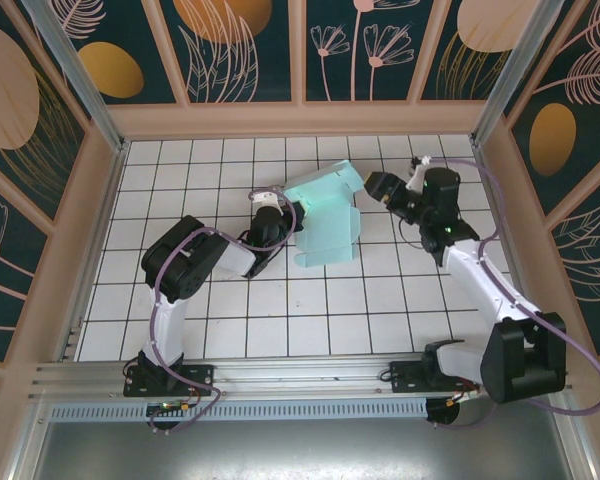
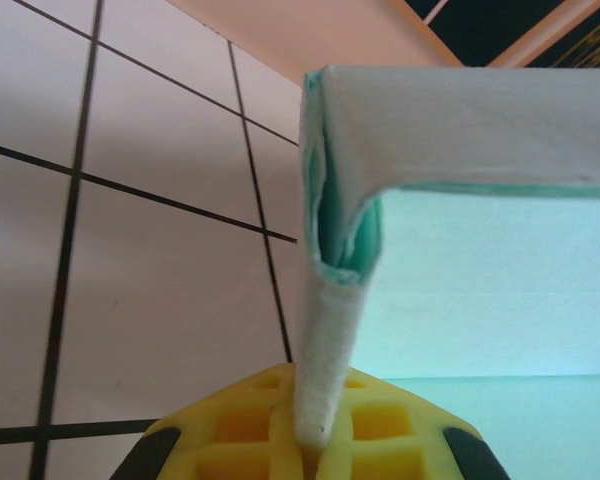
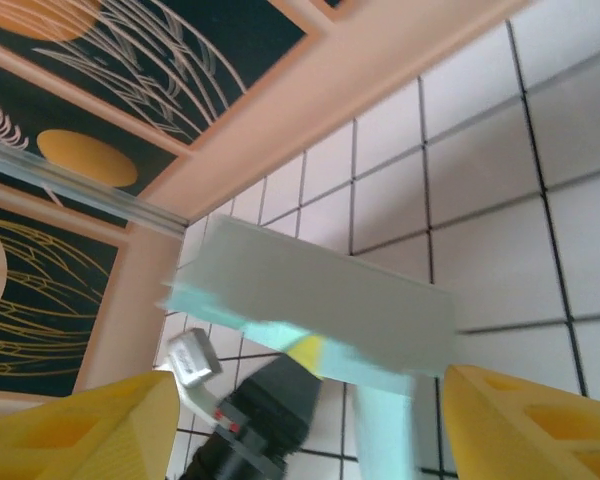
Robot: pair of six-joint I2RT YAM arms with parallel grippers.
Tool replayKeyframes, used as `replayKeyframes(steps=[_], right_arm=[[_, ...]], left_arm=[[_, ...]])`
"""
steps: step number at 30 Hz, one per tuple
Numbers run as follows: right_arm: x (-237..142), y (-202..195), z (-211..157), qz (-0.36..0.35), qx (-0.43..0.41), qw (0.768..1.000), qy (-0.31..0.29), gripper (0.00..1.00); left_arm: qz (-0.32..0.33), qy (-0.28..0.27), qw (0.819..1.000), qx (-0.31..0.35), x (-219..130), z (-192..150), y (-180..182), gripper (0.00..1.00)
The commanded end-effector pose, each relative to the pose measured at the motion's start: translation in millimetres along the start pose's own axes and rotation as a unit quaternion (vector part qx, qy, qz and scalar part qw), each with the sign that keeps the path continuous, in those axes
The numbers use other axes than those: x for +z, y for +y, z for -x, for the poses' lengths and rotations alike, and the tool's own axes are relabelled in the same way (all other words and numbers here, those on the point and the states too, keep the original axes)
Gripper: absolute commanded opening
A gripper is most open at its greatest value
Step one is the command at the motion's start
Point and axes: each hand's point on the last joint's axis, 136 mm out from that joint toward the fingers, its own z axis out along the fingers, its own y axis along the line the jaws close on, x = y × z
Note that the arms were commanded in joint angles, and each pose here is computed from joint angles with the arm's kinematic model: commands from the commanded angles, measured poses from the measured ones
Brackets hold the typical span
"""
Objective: Fold the paper box
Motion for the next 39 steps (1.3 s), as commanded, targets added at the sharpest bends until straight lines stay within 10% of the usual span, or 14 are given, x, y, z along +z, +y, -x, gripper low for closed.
replayKeyframes(steps=[1, 16, 39], right_arm=[[3.4, 24.5, 14.5, -0.065, -0.095, 0.993, -0.001, 0.69], [112.4, 73.2, 3.4, -0.135, -0.155, 0.976, 0.075, 0.60], [133.2, 39.6, -33.5, -0.193, -0.097, 0.970, 0.113, 0.27]], left_arm=[[0.037, -0.035, 0.998, 0.040, 0.0, 17.9, 6.5, 0.00], [0.061, -0.068, 0.994, 0.060, -8.2, 38.9, 5.4, 0.00], [0.100, -0.076, 0.990, 0.070, -14.3, 43.2, 18.8, 0.00]])
